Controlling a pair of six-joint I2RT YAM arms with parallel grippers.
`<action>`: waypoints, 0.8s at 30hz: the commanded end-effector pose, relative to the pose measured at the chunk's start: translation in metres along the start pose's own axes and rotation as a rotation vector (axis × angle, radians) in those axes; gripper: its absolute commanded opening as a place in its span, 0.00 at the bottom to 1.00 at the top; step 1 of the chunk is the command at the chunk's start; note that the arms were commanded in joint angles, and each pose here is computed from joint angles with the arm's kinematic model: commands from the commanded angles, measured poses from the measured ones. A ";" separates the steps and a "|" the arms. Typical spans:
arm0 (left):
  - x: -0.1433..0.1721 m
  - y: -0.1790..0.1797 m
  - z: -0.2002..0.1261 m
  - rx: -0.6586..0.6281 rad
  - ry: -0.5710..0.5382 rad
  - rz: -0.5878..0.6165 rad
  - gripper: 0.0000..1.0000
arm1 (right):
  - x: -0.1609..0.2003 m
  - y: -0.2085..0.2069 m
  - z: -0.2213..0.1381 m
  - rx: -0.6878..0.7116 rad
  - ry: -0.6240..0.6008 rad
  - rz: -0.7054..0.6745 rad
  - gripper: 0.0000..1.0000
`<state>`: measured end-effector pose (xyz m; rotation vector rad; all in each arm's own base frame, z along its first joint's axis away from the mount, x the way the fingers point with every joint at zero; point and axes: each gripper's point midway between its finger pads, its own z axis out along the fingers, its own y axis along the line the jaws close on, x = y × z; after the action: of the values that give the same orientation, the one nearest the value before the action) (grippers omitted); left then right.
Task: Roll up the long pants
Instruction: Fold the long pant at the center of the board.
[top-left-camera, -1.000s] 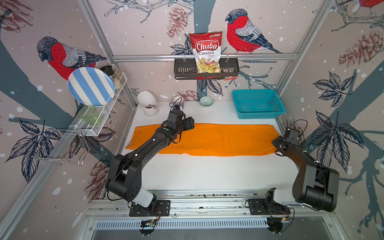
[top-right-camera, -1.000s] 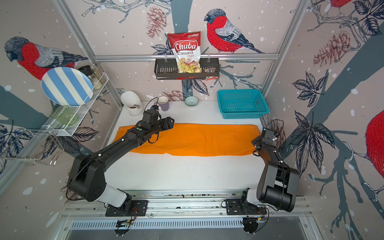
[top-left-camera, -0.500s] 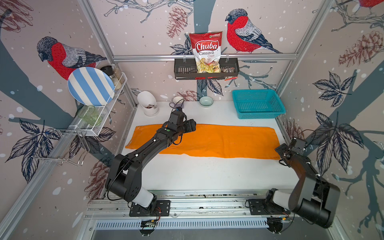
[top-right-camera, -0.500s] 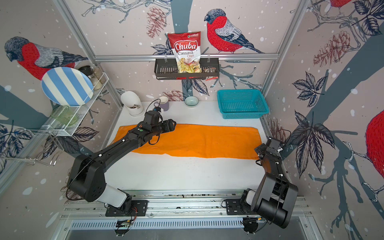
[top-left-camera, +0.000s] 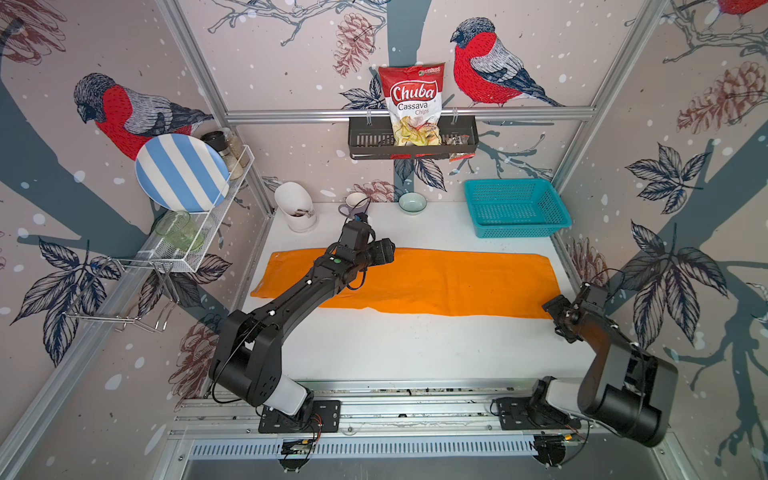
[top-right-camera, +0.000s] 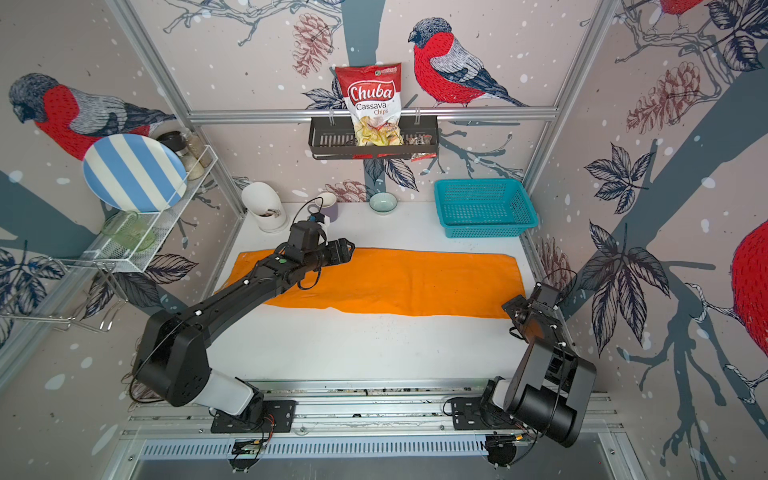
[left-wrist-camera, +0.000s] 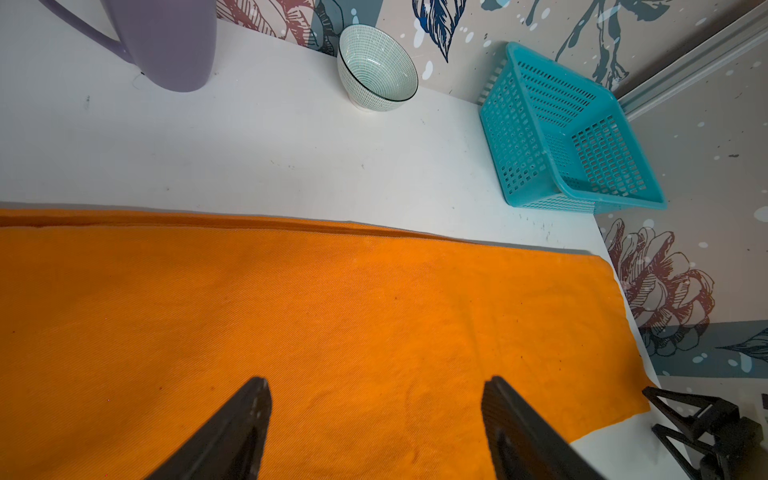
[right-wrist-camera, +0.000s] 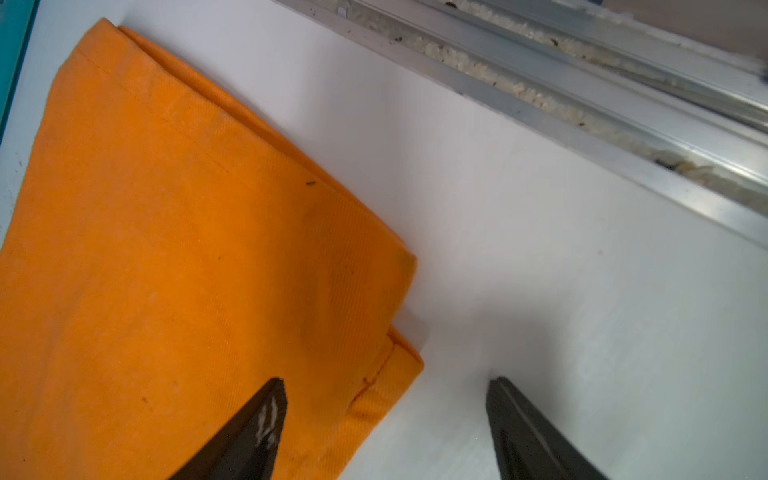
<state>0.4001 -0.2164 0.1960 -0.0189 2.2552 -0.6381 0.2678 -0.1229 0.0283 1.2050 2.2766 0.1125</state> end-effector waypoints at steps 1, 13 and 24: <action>-0.004 -0.006 -0.004 0.019 -0.015 0.007 0.82 | -0.001 0.006 0.004 -0.031 0.000 0.012 0.75; -0.007 -0.005 -0.005 0.010 -0.029 0.007 0.82 | 0.012 0.014 0.017 -0.044 0.061 0.033 0.63; -0.010 -0.007 -0.006 0.015 -0.032 0.007 0.81 | 0.009 0.007 0.001 0.020 0.056 0.007 0.80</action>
<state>0.4000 -0.2154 0.2019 -0.0211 2.2403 -0.6380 0.2867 -0.1125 0.0315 1.1928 2.2607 0.1778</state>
